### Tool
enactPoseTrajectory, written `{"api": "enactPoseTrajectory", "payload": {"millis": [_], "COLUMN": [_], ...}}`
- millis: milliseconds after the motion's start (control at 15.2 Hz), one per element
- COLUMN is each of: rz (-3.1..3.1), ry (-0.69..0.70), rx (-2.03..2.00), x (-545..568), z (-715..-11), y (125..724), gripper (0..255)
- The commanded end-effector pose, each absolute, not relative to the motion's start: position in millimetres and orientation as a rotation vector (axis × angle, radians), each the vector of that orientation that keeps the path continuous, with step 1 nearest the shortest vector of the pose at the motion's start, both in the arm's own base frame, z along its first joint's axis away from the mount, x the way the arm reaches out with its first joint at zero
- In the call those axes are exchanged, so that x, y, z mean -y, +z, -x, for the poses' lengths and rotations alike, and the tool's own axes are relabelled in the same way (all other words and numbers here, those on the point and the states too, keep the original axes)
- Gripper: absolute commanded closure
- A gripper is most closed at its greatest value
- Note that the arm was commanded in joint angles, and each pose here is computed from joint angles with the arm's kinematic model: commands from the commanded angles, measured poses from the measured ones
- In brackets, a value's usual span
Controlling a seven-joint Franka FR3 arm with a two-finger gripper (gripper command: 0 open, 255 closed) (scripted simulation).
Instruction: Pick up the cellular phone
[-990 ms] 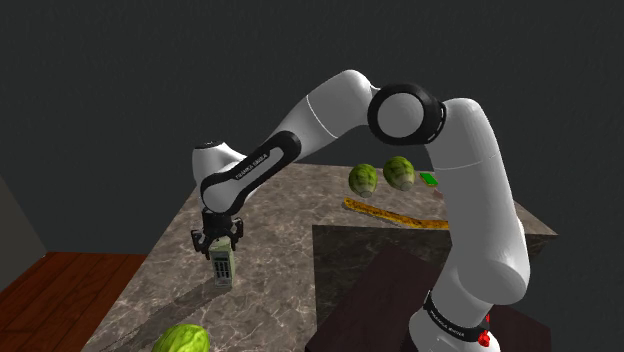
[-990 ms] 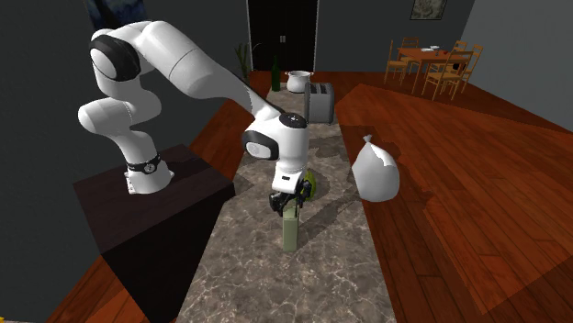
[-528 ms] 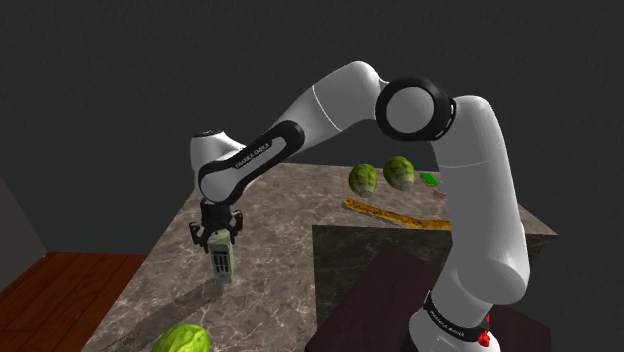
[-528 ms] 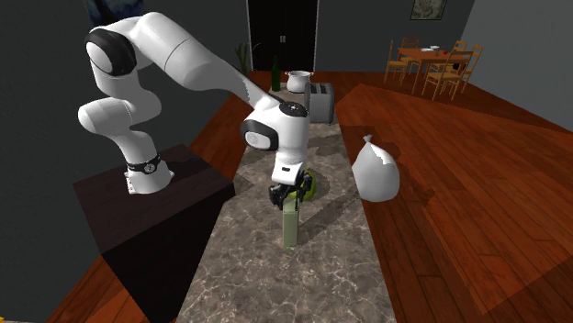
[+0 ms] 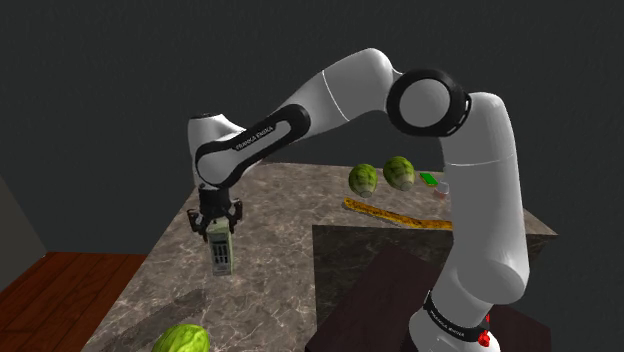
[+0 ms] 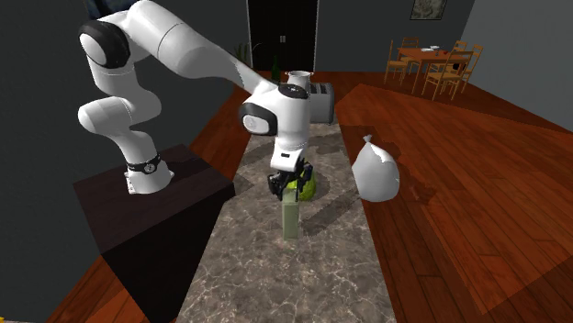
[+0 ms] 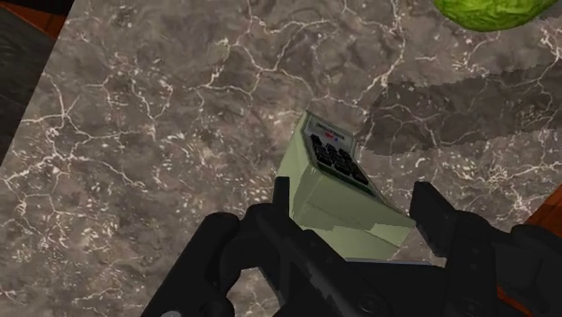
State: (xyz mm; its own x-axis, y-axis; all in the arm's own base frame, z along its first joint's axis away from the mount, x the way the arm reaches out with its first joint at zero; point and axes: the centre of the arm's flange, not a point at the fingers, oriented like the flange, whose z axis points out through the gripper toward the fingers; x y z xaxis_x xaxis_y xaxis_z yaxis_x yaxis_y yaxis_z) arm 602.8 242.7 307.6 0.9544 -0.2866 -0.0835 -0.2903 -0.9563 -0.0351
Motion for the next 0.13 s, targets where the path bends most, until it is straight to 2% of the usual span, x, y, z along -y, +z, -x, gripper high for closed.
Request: {"api": "enactPoseTrajectory", "payload": {"millis": [0,66], "rz": [3.059,3.059], "ry": [0.119,0.119], "rx": [-0.451,-0.451], "x": [-243.5,-243.5], "z": [-602.9,-602.9], "y": [314.8,314.8], "gripper": [255,255]}}
